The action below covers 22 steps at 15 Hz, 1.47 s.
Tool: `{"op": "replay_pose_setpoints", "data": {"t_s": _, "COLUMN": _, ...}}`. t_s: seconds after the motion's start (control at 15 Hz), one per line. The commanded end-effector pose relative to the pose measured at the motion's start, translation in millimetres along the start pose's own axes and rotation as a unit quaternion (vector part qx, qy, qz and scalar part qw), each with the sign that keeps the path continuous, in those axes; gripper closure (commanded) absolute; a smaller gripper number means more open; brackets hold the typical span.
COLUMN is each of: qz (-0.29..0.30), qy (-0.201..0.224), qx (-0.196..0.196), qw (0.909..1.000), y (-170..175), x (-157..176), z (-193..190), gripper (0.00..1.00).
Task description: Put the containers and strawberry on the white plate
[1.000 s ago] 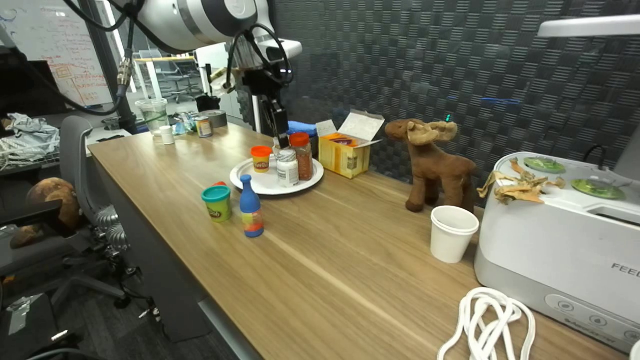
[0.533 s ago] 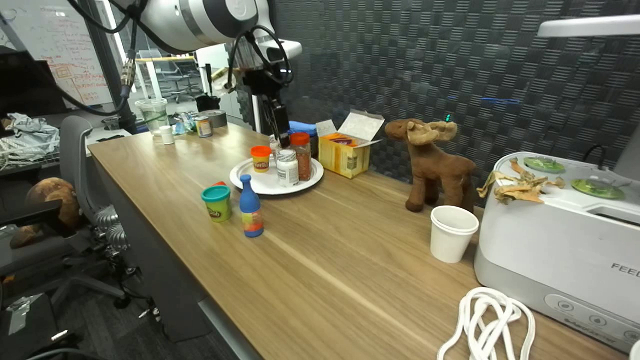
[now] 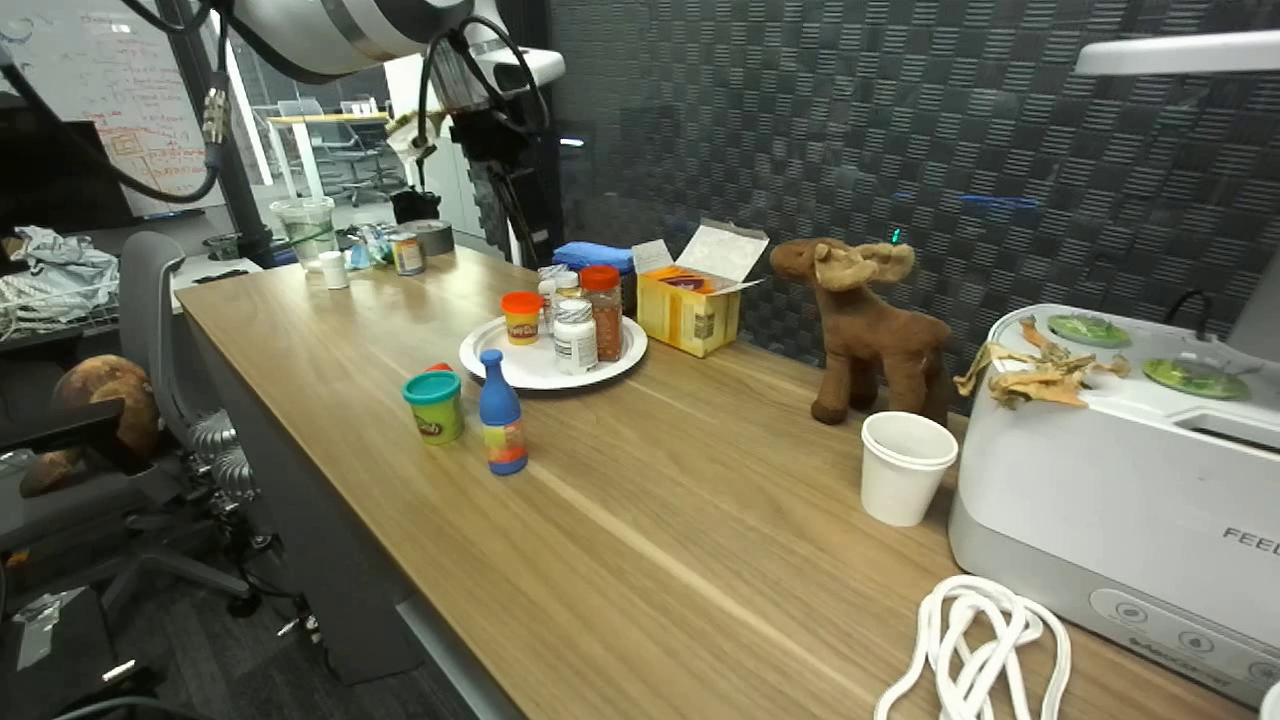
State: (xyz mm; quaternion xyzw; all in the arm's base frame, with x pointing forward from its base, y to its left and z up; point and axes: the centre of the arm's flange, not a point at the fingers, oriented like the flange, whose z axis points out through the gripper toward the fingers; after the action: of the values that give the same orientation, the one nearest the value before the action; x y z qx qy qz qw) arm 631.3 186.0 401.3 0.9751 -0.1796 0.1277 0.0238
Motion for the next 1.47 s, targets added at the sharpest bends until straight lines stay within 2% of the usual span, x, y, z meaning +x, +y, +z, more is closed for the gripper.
{"op": "replay_pose_setpoints", "data": {"t_s": 0.0, "qz": 0.004, "qy": 0.025, "qx": 0.000, "qw": 0.9997, "y": -0.9, "x": -24.7, "z": -36.0, "gripper": 0.00}}
{"op": "replay_pose_setpoints", "data": {"t_s": 0.2, "qz": 0.011, "qy": 0.027, "qx": -0.002, "qw": 0.9996, "y": 0.6, "x": -43.8, "z": -50.8, "gripper": 0.00}}
{"op": "replay_pose_setpoints", "data": {"t_s": 0.47, "qz": 0.036, "qy": 0.002, "qx": -0.036, "qw": 0.9987, "y": 20.5, "x": -82.0, "z": -54.9, "gripper": 0.00}}
{"op": "replay_pose_setpoints", "data": {"t_s": 0.73, "qz": 0.054, "qy": -0.031, "qx": -0.058, "qw": 0.9964, "y": 48.0, "x": -119.8, "z": -39.8, "gripper": 0.00}}
{"op": "replay_pose_setpoints", "data": {"t_s": 0.87, "qz": 0.085, "qy": -0.018, "qx": -0.061, "qw": 0.9943, "y": 62.6, "x": -133.1, "z": -27.5, "gripper": 0.00}}
{"op": "replay_pose_setpoints", "data": {"t_s": 1.13, "qz": 0.175, "qy": -0.011, "qx": -0.065, "qw": 0.9824, "y": 85.7, "x": -152.1, "z": -13.6, "gripper": 0.00}}
{"op": "replay_pose_setpoints", "data": {"t_s": 1.4, "qz": 0.273, "qy": 0.008, "qx": -0.055, "qw": 0.9603, "y": 107.5, "x": -165.0, "z": -10.9, "gripper": 0.00}}
